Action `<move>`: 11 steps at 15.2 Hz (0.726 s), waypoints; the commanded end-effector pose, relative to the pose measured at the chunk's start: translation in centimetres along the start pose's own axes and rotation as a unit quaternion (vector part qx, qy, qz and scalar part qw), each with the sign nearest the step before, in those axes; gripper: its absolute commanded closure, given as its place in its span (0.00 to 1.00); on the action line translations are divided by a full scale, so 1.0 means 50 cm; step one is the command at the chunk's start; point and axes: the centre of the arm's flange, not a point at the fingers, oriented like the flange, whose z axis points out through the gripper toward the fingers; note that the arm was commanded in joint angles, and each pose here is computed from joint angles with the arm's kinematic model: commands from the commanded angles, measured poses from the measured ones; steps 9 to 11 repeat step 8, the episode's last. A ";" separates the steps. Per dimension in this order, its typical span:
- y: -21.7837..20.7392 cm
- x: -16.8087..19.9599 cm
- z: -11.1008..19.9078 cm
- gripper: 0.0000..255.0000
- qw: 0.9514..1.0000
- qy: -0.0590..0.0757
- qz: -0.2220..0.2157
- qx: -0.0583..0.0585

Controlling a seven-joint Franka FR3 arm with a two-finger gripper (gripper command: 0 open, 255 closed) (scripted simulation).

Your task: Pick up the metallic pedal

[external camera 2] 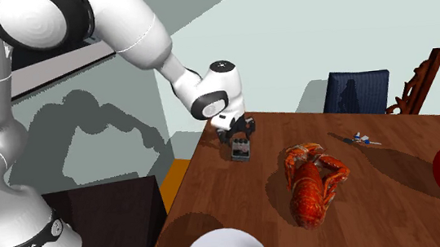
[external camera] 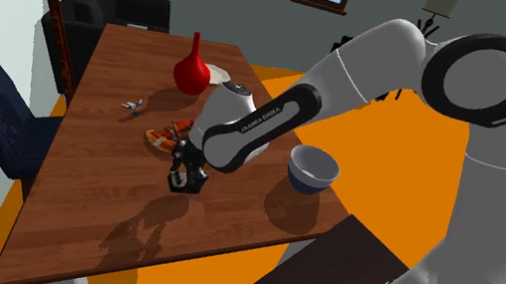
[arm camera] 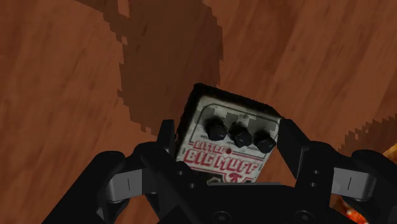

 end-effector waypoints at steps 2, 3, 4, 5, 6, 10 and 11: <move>-0.005 -0.006 -0.032 1.00 1.000 0.000 0.000 0.000; -0.007 -0.009 -0.042 1.00 1.000 0.000 0.000 0.000; -0.009 -0.011 -0.052 1.00 1.000 0.000 0.000 0.000; -0.011 -0.013 -0.062 1.00 1.000 0.000 0.000 0.000; -0.013 -0.016 -0.072 1.00 1.000 0.000 0.000 0.000; -0.013 -0.016 -0.074 1.00 1.000 0.000 0.000 0.000; -0.013 -0.016 -0.074 1.00 1.000 0.000 0.000 0.000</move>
